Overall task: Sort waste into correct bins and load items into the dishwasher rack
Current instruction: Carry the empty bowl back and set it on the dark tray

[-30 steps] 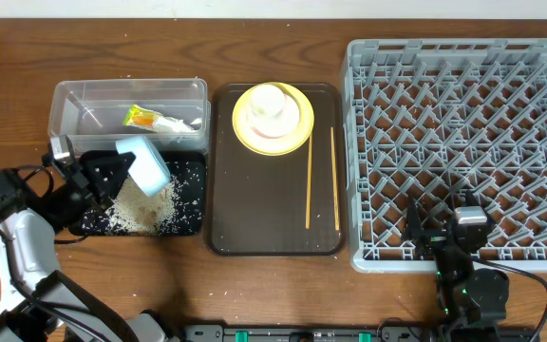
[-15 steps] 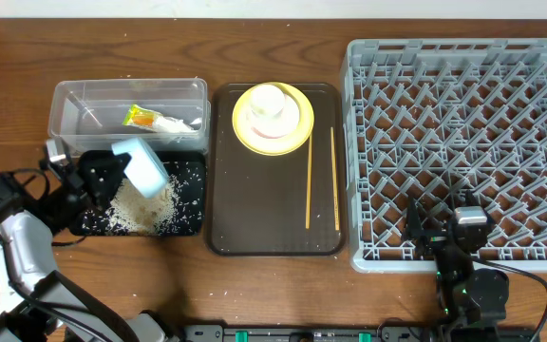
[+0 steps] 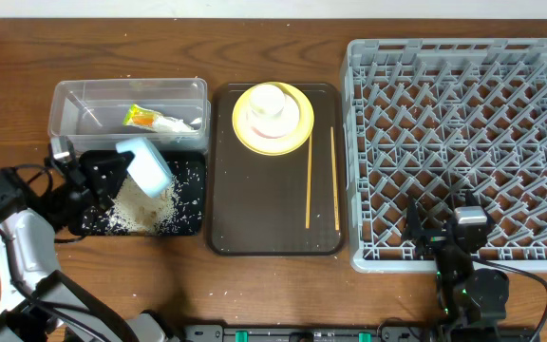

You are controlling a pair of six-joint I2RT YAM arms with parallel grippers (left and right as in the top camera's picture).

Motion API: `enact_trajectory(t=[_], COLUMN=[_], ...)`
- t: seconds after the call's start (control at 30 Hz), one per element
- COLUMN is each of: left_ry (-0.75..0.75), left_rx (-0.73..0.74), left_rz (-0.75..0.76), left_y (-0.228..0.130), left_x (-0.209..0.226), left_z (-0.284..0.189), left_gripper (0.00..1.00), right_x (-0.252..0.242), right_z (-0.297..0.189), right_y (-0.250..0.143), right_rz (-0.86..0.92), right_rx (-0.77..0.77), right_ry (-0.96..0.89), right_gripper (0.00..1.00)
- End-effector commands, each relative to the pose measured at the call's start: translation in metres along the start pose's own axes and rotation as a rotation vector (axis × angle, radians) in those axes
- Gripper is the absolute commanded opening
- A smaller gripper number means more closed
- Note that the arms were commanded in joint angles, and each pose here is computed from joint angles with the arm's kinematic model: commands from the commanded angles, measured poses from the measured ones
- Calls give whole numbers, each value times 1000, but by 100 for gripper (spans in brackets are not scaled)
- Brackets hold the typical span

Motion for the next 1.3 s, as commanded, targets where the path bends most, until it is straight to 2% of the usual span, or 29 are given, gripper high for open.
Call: enact_trajectory(t=[0.0,0.17,0.27,0.47,0.67,0.93,1.1,1.27], left_ry=[-33,5,98,161,377,691,809,862], left_rx=[45,144,249,477,630,719,724,710], left_rz=[47,23,48,125,220,529,680,754], left_y=[-8,-29,-51,-104,-148,-182,-188,-187], left_x=[-6,-3,8,11,35,70,79,82], left_z=[11,33,54,96,126,142,144,145], left_gripper=[6,6,6,6,6,6,7,11], right_x=[-3,-3,-3,-3,-3,-3,-3,-3], right_z=[0,0,0,0,0,0,0,0], right_y=[-1,-1,-1,-1,-1,-1,-1,-1], right_rz=[5,5,5,5,5,5,5,5], right_rx=[1,1,1,1,1,1,1,1], right_ry=[-12,-12,-12,-12,-12,-12,-12,-12], right_gripper=[99,99,99,99,99,99,99,99])
Point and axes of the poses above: each gripper's point midway between its finger pads, its own z axis out along the fingers, its own x axis along the line the jaws close on, y = z × x, the point moved 1 cm from there along -z, back along the fingers, and after that the axes turned 11 degrees about z, right-handed, at the moved point
